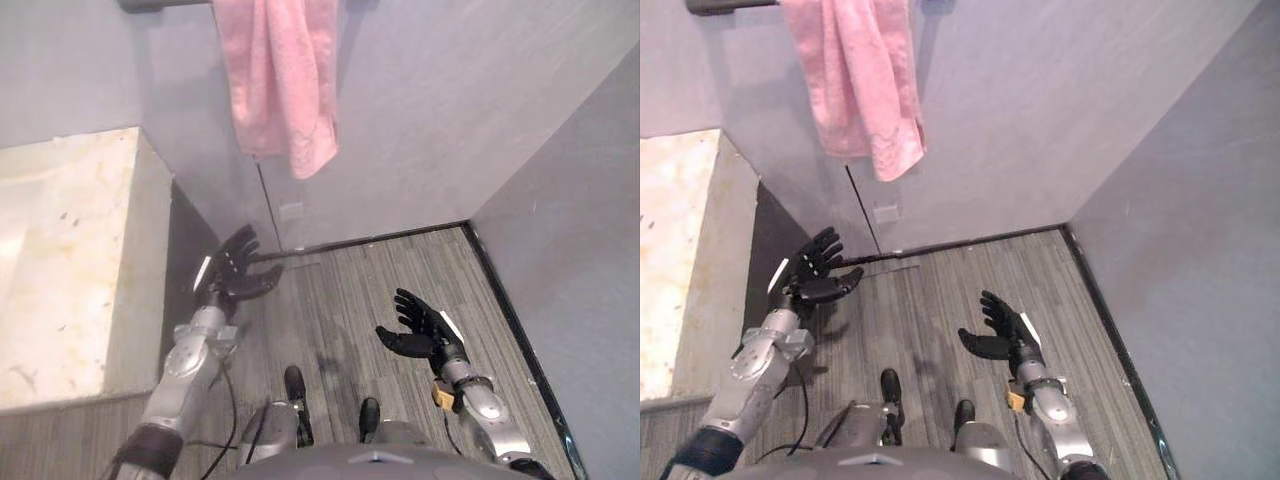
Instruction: Organize the bathroom.
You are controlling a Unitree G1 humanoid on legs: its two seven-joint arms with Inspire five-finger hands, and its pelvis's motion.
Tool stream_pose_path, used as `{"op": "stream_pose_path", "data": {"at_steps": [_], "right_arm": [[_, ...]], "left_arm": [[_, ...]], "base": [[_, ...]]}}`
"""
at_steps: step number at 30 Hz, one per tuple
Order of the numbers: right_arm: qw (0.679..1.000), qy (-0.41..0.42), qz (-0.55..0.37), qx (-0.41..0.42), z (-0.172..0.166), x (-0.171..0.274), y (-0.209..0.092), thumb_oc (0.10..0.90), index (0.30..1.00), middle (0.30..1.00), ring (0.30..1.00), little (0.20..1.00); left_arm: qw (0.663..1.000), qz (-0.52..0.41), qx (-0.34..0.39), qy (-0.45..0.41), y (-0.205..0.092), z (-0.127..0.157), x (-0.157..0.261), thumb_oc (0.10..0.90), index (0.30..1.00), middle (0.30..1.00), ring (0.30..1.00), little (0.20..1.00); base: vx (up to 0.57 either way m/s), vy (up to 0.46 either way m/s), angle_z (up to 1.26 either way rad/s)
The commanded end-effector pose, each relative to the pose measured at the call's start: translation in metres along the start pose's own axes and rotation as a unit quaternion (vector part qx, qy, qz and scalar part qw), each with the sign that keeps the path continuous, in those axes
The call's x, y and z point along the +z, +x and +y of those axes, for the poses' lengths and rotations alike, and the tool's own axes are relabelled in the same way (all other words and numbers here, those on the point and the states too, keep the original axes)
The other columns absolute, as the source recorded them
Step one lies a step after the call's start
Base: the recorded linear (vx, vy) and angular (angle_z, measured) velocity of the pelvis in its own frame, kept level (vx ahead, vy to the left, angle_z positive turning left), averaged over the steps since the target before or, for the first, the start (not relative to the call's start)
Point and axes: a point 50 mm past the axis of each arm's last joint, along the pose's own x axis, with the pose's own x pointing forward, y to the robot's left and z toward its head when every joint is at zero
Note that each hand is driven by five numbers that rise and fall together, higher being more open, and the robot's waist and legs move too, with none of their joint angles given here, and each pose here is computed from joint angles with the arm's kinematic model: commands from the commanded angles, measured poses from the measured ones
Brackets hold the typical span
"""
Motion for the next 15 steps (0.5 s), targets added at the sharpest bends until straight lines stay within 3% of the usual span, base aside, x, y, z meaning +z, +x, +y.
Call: {"op": "stream_pose_path", "data": {"at_steps": [1, 8, 15], "right_arm": [[0.990, -0.015, -0.142, -0.009, -0.010, 0.054, 0.013, 0.800, 0.900, 0.900, 0.900, 0.900], [0.977, -0.018, -0.212, -0.009, -0.004, 0.083, 0.017, 0.800, 0.900, 0.900, 0.900, 0.900], [0.971, -0.045, -0.235, 0.020, 0.000, 0.100, 0.019, 0.800, 0.900, 0.900, 0.900, 0.900]], "left_arm": [[0.995, -0.078, -0.067, 0.013, 0.006, -0.020, 0.026, 0.800, 0.900, 0.900, 0.900, 0.900], [0.994, -0.057, -0.093, 0.019, 0.005, -0.022, 0.025, 0.800, 0.900, 0.900, 0.900, 0.900], [0.993, -0.076, -0.089, 0.028, 0.001, -0.023, 0.030, 0.800, 0.900, 0.900, 0.900, 0.900]], "base": [[0.16, 0.054, -0.12], [0.15, -0.009, -0.03], [0.19, -0.188, 0.05]]}}
